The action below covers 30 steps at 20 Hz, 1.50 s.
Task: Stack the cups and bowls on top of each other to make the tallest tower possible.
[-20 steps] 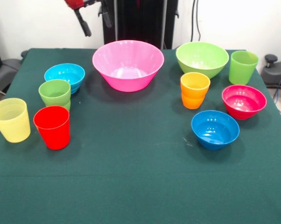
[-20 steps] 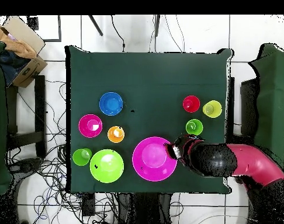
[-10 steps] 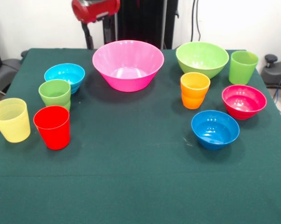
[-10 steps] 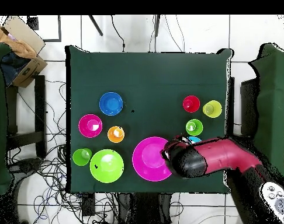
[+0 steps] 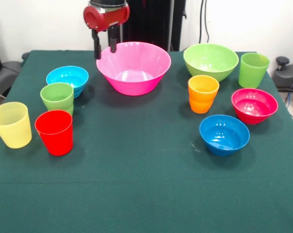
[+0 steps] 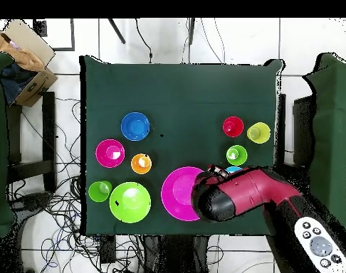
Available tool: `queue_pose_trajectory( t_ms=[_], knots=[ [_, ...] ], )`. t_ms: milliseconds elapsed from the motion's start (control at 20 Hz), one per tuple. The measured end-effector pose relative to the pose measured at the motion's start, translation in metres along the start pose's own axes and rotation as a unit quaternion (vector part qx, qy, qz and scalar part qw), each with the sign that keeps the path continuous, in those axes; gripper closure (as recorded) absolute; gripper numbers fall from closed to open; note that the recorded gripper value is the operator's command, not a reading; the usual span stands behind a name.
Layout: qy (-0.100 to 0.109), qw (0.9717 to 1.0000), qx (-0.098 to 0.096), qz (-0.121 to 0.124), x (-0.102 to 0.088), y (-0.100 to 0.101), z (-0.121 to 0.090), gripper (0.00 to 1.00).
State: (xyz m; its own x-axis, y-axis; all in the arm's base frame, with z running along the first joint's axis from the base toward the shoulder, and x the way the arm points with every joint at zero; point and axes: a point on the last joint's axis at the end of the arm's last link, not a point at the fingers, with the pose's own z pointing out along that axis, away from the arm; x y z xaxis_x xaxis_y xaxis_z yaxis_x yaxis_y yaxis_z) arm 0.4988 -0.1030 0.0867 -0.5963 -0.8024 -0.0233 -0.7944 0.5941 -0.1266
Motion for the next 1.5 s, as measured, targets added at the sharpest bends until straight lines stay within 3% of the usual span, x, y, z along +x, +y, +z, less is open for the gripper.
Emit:
queue_pose_trajectory(
  t_ms=[150, 300, 650, 900, 1200, 1500],
  knots=[
    [0.002, 0.9999, 0.016, 0.000, 0.011, -0.006, 0.000, 0.00],
    [0.002, 0.9998, 0.020, 0.007, 0.017, -0.010, -0.001, 0.00],
    [-0.002, 0.9977, 0.012, 0.067, 0.047, -0.030, 0.003, 0.00],
    [-0.011, 0.9946, 0.013, 0.103, 0.065, -0.053, 0.017, 0.00],
    [-0.019, 0.9914, 0.012, 0.129, 0.076, -0.070, 0.031, 0.00],
    [-0.025, 0.9902, 0.007, 0.137, 0.076, -0.074, 0.039, 0.00]
  ],
)
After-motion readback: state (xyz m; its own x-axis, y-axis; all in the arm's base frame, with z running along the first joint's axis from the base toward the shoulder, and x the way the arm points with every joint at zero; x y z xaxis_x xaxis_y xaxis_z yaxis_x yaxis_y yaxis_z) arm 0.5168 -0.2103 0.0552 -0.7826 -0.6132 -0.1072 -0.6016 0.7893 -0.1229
